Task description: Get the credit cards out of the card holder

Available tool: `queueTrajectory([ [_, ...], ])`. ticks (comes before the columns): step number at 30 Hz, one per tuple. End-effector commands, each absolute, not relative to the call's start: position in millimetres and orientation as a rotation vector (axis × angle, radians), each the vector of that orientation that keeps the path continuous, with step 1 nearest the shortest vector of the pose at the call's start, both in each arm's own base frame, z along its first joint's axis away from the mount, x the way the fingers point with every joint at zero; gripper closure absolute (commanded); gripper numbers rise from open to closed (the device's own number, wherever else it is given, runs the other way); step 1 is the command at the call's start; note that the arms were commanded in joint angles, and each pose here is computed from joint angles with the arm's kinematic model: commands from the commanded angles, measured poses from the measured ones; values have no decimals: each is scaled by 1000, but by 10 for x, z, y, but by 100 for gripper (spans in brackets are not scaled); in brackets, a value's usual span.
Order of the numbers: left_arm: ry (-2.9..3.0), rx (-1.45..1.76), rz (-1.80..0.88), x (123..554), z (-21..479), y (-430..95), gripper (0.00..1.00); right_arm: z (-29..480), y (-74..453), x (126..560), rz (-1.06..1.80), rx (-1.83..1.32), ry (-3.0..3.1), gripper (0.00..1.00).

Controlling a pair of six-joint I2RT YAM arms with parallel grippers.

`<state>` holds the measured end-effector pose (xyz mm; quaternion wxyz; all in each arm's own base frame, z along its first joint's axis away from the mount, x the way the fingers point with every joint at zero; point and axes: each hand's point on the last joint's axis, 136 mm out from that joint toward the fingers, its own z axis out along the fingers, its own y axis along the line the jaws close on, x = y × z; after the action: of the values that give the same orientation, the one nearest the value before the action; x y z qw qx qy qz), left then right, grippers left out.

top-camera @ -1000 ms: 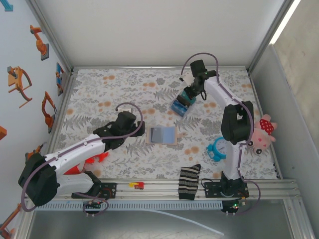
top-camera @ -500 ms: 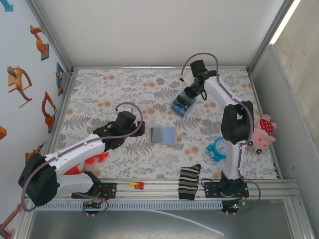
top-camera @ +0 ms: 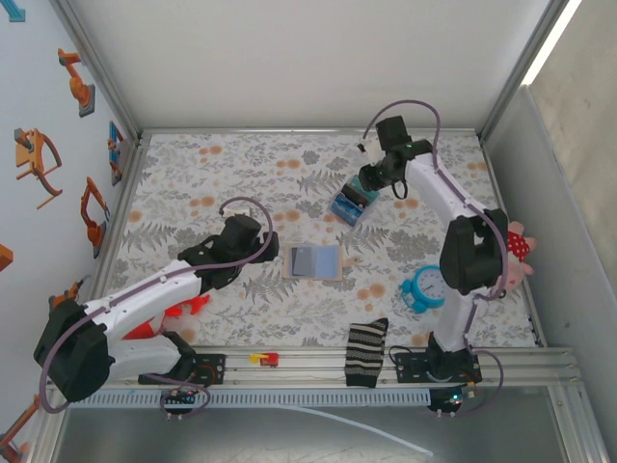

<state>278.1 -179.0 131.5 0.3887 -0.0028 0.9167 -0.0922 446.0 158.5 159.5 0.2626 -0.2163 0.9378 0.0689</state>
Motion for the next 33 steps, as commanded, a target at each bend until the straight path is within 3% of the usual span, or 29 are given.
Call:
queueTrajectory([
  [1, 2296, -112, -216, 2785, 1357, -1634, 3, 1835, 1665, 4252, 291, -391, 2504, 61],
  [14, 2198, -348, -156, 2681, 1391, -1183, 3, 1530, 2220, 3274, 255, -316, 2575, 49],
  [26, 2167, -451, -87, 2510, 1327, -858, 3, 1008, 3244, 2725, 388, -480, 2662, 57],
  [33, 2174, -476, -81, 2453, 1269, -795, 3, 683, 3474, 2622, 326, -562, 2731, 59],
])
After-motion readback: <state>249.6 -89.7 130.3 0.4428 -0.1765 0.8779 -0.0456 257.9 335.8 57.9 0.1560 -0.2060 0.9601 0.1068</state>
